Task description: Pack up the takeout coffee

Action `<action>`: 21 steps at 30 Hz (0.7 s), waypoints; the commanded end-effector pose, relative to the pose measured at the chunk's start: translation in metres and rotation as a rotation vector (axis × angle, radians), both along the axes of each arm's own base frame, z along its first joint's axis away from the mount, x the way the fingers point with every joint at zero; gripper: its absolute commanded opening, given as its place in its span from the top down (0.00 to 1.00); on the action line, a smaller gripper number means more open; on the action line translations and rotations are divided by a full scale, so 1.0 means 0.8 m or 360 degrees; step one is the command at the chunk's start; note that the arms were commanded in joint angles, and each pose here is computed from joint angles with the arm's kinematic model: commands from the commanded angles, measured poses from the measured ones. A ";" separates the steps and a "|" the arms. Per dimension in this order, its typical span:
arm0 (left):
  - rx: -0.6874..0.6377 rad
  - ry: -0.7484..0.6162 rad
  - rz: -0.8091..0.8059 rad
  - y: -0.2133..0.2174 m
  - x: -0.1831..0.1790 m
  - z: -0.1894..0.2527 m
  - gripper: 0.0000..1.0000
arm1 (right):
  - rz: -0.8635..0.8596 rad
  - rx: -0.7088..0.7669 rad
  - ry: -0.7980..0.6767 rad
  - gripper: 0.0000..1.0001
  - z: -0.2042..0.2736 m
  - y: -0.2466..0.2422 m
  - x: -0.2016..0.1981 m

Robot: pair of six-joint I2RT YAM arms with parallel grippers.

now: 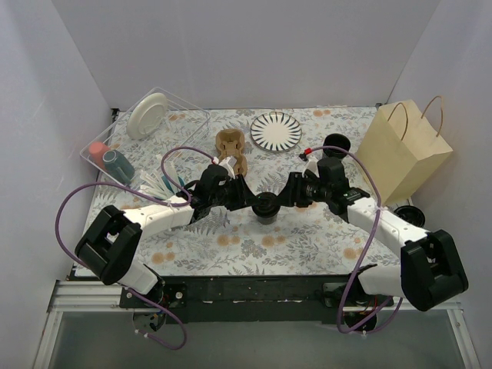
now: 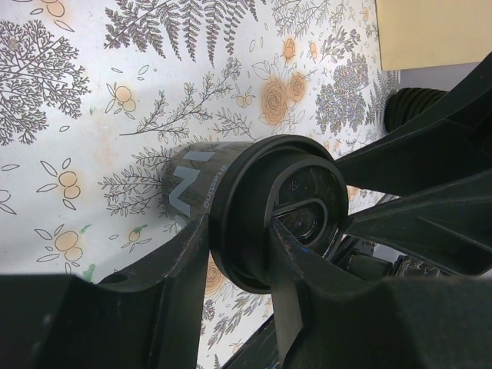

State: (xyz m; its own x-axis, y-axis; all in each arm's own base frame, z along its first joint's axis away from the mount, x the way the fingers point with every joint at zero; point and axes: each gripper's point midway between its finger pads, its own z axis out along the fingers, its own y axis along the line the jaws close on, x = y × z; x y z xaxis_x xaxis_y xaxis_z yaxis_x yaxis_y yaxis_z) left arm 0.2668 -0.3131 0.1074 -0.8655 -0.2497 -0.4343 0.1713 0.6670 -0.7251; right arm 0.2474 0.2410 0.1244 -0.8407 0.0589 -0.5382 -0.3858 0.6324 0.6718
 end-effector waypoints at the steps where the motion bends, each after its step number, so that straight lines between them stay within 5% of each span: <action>1: 0.0248 0.0151 0.0016 0.031 -0.026 -0.054 0.69 | -0.0052 0.0016 -0.0120 0.46 0.025 -0.005 0.009; 21: 0.0285 0.0166 0.0020 0.026 -0.023 -0.058 0.69 | -0.0118 0.0049 -0.0011 0.60 -0.011 -0.010 -0.005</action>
State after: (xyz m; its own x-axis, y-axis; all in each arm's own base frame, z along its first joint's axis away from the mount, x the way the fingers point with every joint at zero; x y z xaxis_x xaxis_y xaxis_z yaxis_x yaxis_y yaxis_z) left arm 0.2669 -0.3135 0.1073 -0.8652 -0.2486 -0.4355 0.1646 0.6796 -0.7149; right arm 0.2476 0.2356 0.1269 -0.8235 0.1199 -0.5545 -0.3625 0.6406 0.6769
